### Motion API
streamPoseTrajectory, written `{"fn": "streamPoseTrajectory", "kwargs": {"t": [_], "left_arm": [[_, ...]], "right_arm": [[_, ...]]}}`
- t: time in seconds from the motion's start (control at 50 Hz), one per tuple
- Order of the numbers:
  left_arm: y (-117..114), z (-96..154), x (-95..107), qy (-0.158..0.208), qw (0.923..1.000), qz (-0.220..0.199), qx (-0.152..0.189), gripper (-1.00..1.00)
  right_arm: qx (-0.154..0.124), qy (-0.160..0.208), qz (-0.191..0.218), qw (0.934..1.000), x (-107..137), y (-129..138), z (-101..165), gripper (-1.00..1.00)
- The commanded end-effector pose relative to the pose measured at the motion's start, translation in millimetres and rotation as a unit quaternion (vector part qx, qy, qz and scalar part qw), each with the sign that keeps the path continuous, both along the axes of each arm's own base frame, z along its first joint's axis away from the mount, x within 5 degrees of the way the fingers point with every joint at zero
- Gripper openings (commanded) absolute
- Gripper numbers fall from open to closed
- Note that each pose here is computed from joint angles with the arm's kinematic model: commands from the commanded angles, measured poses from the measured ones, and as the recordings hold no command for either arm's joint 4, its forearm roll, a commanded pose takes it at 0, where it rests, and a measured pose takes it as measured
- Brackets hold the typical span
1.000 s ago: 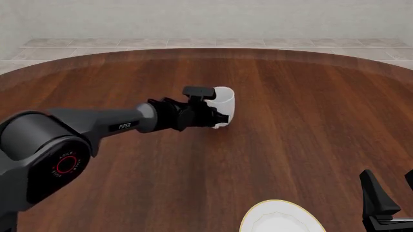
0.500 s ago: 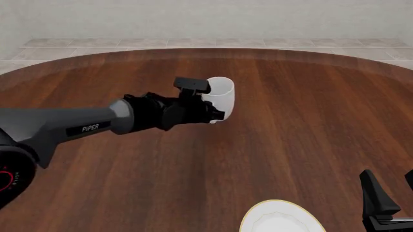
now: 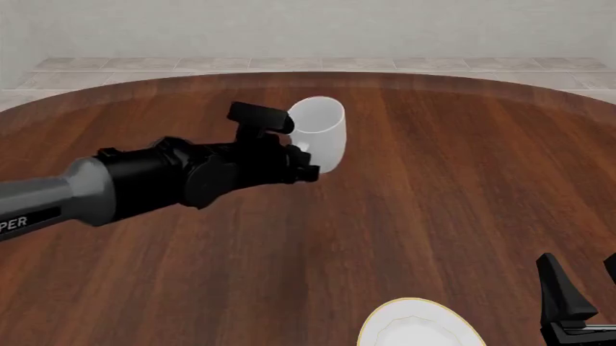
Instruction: Put the white mug on the plate.
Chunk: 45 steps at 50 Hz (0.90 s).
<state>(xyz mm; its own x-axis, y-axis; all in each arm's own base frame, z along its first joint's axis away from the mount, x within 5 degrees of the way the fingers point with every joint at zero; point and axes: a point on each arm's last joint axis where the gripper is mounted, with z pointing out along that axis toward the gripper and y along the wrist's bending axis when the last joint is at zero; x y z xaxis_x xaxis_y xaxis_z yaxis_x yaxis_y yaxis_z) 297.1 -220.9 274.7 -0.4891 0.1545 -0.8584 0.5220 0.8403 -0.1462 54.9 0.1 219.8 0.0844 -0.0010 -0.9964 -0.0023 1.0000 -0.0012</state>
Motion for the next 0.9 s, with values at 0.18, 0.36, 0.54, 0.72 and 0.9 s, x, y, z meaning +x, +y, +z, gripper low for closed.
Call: {"fn": "streamPoseTrajectory", "kwargs": {"t": [0.18, 0.36, 0.54, 0.72, 0.9], "left_arm": [[15.3, 30.4, -54.3, -0.025, 0.999, -0.031, -0.02, -1.0], [24.0, 40.1, -73.9, -0.033, 0.9982, -0.042, -0.027, -1.0], [27.9, 46.1, -97.3, -0.037, 0.9968, -0.064, -0.033, -1.0], [33.5, 52.9, -117.0, -0.043, 0.9949, -0.082, -0.039, -1.0], [35.1, 51.9, -123.4, -0.043, 0.9943, -0.088, -0.043, -1.0]], "right_arm": [[0.0, -0.001, -0.001, 1.0, 0.4, -0.1, -1.2, 1.0], [0.0, -0.001, -0.001, 1.0, 0.4, -0.1, -1.2, 1.0], [0.0, -0.001, -0.001, 1.0, 0.4, -0.1, -1.2, 1.0], [0.0, -0.001, -0.001, 1.0, 0.4, -0.1, -1.2, 1.0], [0.0, -0.001, -0.001, 1.0, 0.4, -0.1, -1.2, 1.0]]}}
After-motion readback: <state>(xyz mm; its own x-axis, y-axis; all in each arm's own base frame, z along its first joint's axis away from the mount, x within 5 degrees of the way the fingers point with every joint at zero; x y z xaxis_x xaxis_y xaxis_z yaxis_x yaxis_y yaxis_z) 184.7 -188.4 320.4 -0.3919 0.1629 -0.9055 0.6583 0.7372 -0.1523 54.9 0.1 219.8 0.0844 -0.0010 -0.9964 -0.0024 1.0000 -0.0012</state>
